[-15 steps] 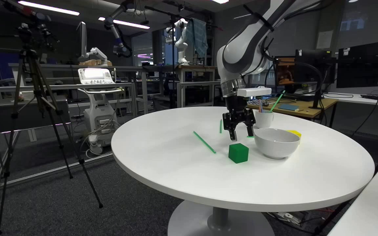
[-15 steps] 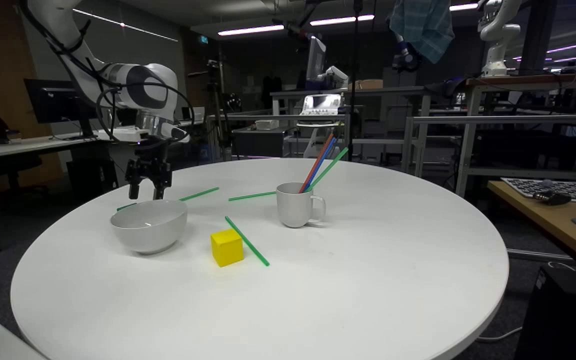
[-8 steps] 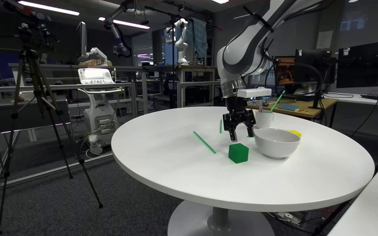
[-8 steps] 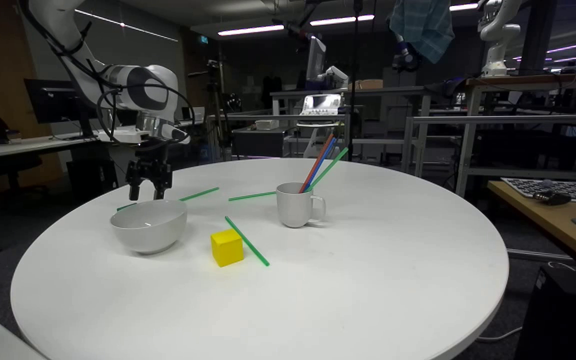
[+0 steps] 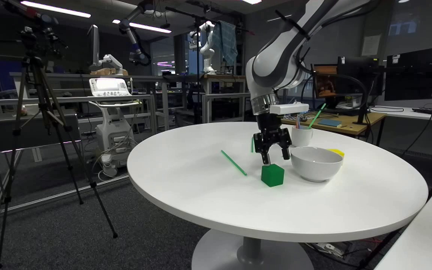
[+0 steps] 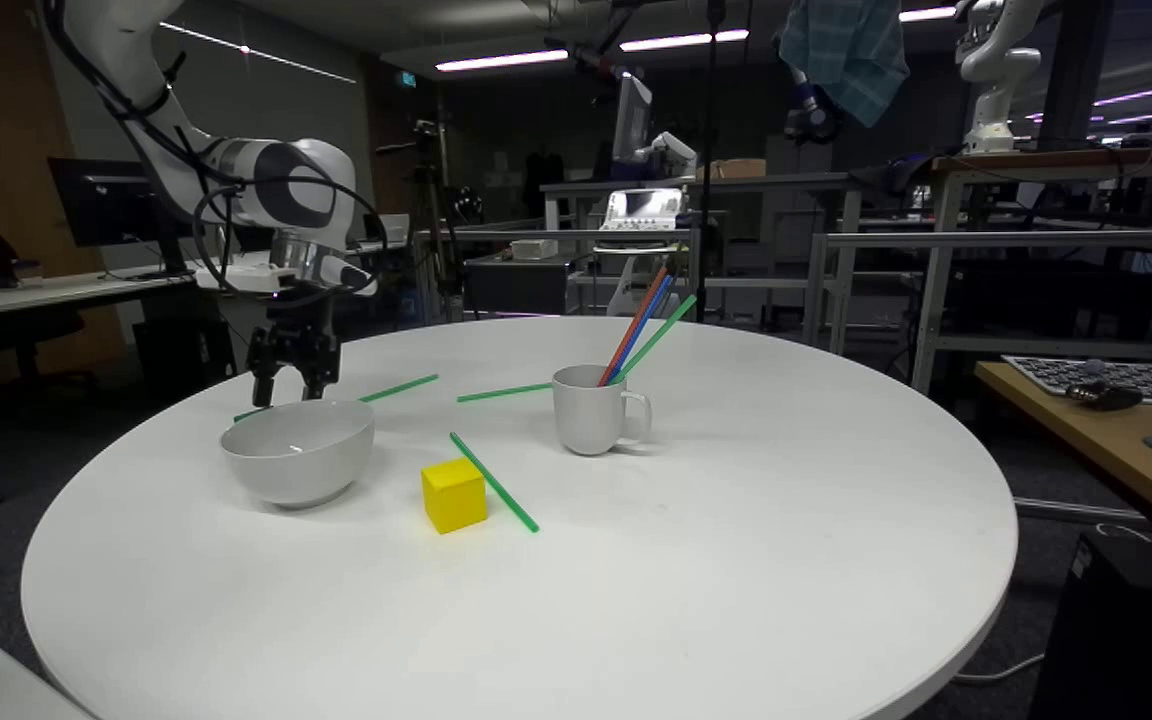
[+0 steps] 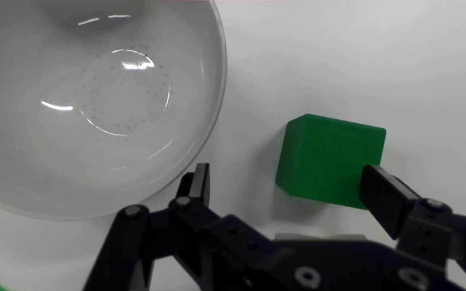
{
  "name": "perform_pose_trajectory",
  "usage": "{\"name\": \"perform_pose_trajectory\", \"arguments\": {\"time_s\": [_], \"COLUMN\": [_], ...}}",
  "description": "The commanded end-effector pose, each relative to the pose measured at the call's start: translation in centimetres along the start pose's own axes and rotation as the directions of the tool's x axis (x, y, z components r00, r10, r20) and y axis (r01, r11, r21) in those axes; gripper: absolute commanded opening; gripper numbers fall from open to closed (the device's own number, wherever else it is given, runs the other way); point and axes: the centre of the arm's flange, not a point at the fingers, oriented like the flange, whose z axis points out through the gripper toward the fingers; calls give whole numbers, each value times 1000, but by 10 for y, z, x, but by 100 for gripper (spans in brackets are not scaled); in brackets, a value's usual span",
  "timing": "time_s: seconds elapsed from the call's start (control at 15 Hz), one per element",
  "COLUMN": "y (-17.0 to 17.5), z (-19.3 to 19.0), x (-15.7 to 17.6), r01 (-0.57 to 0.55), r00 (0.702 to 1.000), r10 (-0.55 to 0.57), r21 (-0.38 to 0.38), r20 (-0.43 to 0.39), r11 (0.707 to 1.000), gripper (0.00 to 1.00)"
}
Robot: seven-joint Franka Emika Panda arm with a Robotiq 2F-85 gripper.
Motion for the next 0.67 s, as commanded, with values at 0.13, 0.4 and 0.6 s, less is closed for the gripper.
{"name": "perform_pose_trajectory", "arguments": {"time_s": [0.13,0.4,0.6], "y": [-13,-19,-29], "z": [-5,-7,-7], "x": [15,17,18], "r01": [6,12,26], "r00": [999,999,998], "r10": [-6,-13,-26], "r21": [7,12,9], "r20": [38,51,55], "r11": [1000,1000,1000], "gripper": [100,100,100]}}
